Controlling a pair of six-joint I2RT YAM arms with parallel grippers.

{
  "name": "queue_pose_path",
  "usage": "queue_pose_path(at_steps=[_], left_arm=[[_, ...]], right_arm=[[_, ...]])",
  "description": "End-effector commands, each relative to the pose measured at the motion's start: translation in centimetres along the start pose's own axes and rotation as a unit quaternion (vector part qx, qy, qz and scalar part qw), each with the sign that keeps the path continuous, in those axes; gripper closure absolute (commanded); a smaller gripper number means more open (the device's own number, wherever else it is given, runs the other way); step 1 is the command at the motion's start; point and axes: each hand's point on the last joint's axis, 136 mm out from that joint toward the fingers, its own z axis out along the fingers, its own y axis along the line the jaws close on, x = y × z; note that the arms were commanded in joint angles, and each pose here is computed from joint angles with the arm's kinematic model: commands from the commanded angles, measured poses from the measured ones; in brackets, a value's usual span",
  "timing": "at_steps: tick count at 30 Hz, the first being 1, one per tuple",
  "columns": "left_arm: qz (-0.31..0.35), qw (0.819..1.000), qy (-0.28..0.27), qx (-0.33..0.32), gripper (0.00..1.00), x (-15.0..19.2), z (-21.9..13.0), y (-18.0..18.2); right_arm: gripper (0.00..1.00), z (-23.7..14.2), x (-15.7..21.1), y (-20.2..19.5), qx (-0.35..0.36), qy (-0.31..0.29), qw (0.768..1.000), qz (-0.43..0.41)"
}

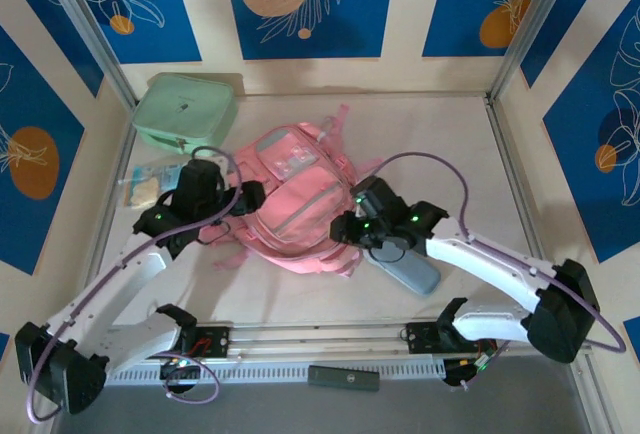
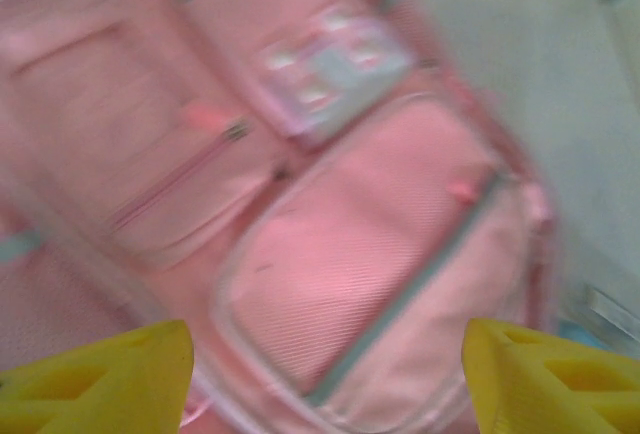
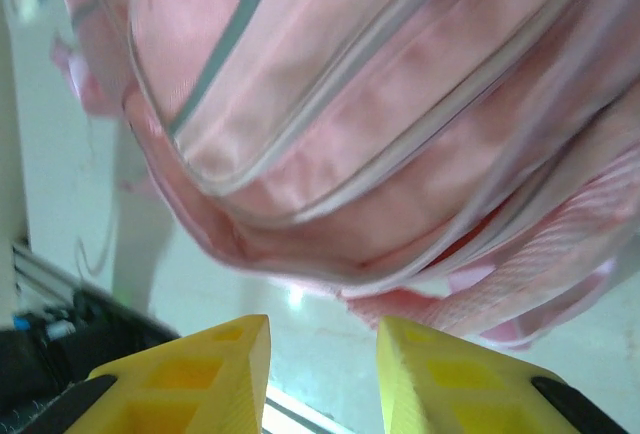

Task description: Pack books, pencil case, and school supplies into a backpack

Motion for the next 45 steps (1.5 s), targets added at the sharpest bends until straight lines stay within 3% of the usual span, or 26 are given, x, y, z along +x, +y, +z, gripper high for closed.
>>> queue_pose_path(at_steps=[1, 6, 10, 14, 26, 30, 34, 39, 45], left_arm=[[-0.104, 0.992, 0.045, -0.045, 0.28, 3.5, 1.5, 4.7], [-0.193, 0.978, 0.061, -0.059, 0.28, 4.7, 3.7, 8.8], [-0.221, 0.969, 0.065, -0.090, 0.27, 4.9, 5.3, 11.1], [-0.252, 0.963, 0.060, -0.074, 0.29, 4.5, 6.8, 11.6], [-0.302, 0.948, 0.064, -0.074, 0.54, 5.8, 9.0, 12.5], [-0.308, 0.948, 0.062, -0.058, 0.66, 5.5, 9.6, 12.1], [-0.309, 0.947, 0.068, -0.054, 0.84, 5.6, 9.7, 11.8], [-0.310, 0.948, 0.060, -0.032, 1.00, 5.5, 9.2, 10.5], [-0.315, 0.947, 0.052, -0.030, 1.00, 6.7, 8.4, 9.1]], right_arm=[[0.66, 0.6, 1.8, 1.3, 0.017, 0.021, 1.000, -0.016], [0.66, 2.8, 3.2, 1.4, 0.030, 0.037, 0.999, -0.013], [0.66, 4.0, 3.3, 1.1, 0.038, 0.040, 0.998, -0.013], [0.66, 4.2, 3.1, 0.3, 0.058, 0.036, 0.998, -0.008], [0.66, 5.0, 3.0, -1.9, 0.073, 0.034, 0.997, 0.021], [0.66, 5.4, 2.6, -2.2, 0.071, 0.028, 0.997, 0.026], [0.66, 5.6, 1.5, -2.9, 0.075, 0.018, 0.997, 0.029], [0.66, 6.3, -1.1, -4.5, 0.070, 0.007, 0.997, 0.035], [0.66, 6.5, -7.5, -5.7, 0.043, -0.017, 0.998, 0.033]])
